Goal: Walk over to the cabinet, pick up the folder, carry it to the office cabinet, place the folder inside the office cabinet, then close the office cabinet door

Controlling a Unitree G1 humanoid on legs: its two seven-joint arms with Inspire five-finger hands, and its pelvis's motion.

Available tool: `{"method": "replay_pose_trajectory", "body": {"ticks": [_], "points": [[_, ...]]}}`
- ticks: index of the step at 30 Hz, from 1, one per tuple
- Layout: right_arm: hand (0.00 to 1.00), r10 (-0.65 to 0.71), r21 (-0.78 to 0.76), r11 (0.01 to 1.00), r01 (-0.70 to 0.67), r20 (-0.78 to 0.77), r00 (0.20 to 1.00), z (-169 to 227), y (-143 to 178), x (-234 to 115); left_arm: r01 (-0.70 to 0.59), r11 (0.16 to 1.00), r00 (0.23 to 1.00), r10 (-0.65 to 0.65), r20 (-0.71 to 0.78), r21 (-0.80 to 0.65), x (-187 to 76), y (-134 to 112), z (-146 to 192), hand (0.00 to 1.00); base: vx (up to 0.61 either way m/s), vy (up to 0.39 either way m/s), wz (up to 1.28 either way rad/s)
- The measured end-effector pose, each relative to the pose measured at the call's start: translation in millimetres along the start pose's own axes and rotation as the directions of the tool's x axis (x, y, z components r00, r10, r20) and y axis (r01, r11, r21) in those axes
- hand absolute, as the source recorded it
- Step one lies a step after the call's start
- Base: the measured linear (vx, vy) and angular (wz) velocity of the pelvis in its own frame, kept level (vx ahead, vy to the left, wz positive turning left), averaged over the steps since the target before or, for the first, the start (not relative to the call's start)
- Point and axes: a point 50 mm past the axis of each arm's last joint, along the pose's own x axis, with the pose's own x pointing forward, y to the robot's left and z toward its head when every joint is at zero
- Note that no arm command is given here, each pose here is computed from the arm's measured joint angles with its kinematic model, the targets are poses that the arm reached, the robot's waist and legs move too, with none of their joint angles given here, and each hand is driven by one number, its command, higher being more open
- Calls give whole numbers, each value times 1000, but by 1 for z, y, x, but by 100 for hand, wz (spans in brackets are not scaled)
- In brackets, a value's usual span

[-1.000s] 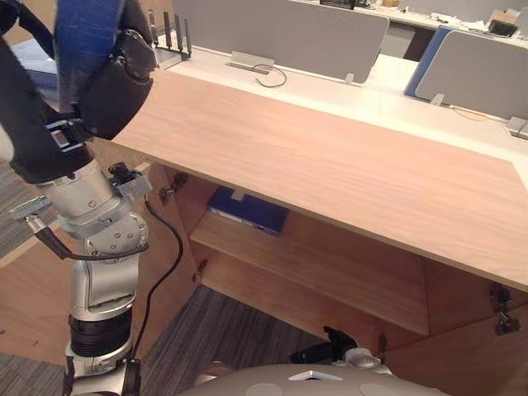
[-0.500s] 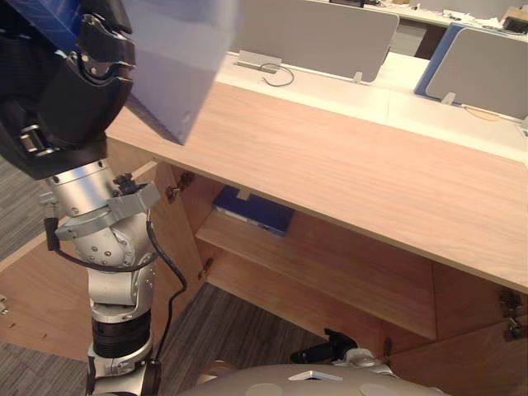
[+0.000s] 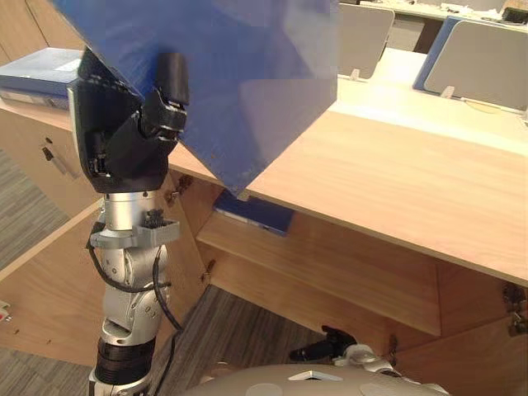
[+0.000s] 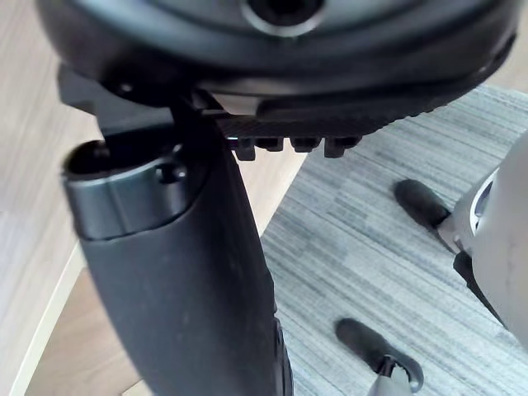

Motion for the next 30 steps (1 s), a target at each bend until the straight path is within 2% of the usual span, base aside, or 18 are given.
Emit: {"method": "replay_pose_trajectory", "body": {"ticks": [3,9,14,19,22,25,28,30], "points": [[100,-6,-7,1000,6,5,1000,1,-7,0,41,999,994,-40,-106,16,-10,8,-3,0,2,2,-4],[100,-44,-21,999,44,8,999,0,-28,-2,144,989,924,-127,-360,21,-37,23,-5,0,1,5,-8],[100,-82,42,996,81,41,996,3,-48,-6,136,989,937,-109,-332,60,-35,32,7,0,-6,2,-2],[100,-189,188,970,153,191,963,27,-89,-18,108,991,939,-76,-337,78,-38,39,12,0,-6,27,-1],[100,-284,263,945,196,361,888,61,-121,-38,110,991,938,-77,-339,79,-40,39,13,0,-14,27,-6],[100,-323,299,934,194,479,816,84,-138,-55,99,991,935,-62,-349,90,-44,42,15,0,-2,26,-13],[100,-342,329,928,178,553,760,96,-148,-68,114,988,939,-73,-336,105,-42,44,20,0,11,25,-14],[100,-341,344,925,161,564,752,98,-148,-69,115,987,942,-72,-329,111,-41,45,22,0,21,17,-9]]}}
